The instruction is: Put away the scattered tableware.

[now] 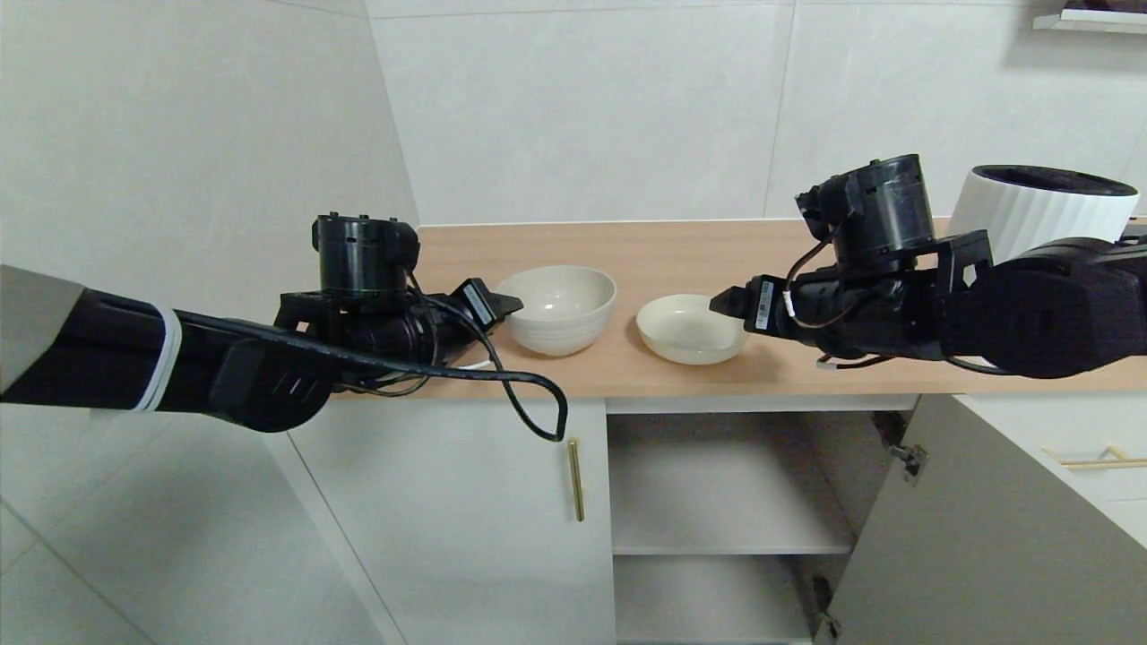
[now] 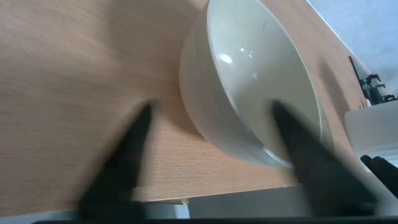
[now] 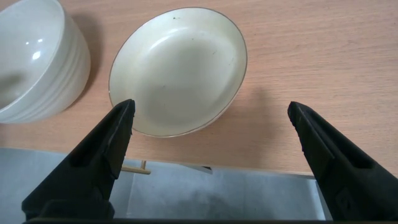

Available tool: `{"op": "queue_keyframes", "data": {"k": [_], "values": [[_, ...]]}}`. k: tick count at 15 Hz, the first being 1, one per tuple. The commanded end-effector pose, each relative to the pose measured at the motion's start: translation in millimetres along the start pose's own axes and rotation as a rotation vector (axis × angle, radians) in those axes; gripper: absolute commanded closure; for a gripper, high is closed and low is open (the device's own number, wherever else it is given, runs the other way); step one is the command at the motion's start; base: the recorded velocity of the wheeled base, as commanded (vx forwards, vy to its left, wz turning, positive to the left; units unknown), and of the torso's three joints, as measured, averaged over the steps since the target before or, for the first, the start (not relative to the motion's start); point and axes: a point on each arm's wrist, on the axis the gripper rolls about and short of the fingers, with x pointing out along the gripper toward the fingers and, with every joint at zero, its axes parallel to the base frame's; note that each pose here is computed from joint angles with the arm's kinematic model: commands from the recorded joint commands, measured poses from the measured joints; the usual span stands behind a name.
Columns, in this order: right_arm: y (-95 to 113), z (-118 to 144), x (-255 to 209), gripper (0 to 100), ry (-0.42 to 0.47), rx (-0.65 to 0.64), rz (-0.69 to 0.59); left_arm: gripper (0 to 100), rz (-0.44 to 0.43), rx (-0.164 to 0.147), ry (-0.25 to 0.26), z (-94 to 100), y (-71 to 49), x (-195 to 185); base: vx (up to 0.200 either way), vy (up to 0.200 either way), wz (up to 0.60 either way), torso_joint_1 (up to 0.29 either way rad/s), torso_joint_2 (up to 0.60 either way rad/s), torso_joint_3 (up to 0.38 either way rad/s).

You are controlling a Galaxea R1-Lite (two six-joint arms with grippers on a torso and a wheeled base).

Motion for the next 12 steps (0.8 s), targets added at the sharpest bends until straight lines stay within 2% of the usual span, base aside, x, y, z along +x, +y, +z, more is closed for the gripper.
{"op": "queue_keyframes", "data": {"k": [1,6,10,11,12], "values": [[0,0,-1,0,-0.001,0.000,0.001,100,-0.005,0.000,-0.006,1.6,-1.7,-2,0.000,0.000,0.00,0.000,0.00,0.000],[0,-1,2,0,0.003,-0.003,-0.003,100,-0.008,0.002,-0.007,2.2,-2.8,-7,0.000,0.000,0.00,0.000,0.00,0.000],[0,-5,9,0,-0.004,-0.014,-0.060,100,-0.020,0.004,-0.006,3.2,-5.0,-18,0.000,0.000,0.00,0.000,0.00,0.000],[0,-7,11,0,-0.003,-0.017,-0.069,100,-0.026,0.004,-0.003,3.6,-5.9,-22,0.000,0.000,0.00,0.000,0.00,0.000],[0,-8,17,0,-0.007,-0.022,-0.094,100,-0.048,0.012,0.020,1.8,-5.7,-27,0.000,0.000,0.00,0.000,0.00,0.000]]}}
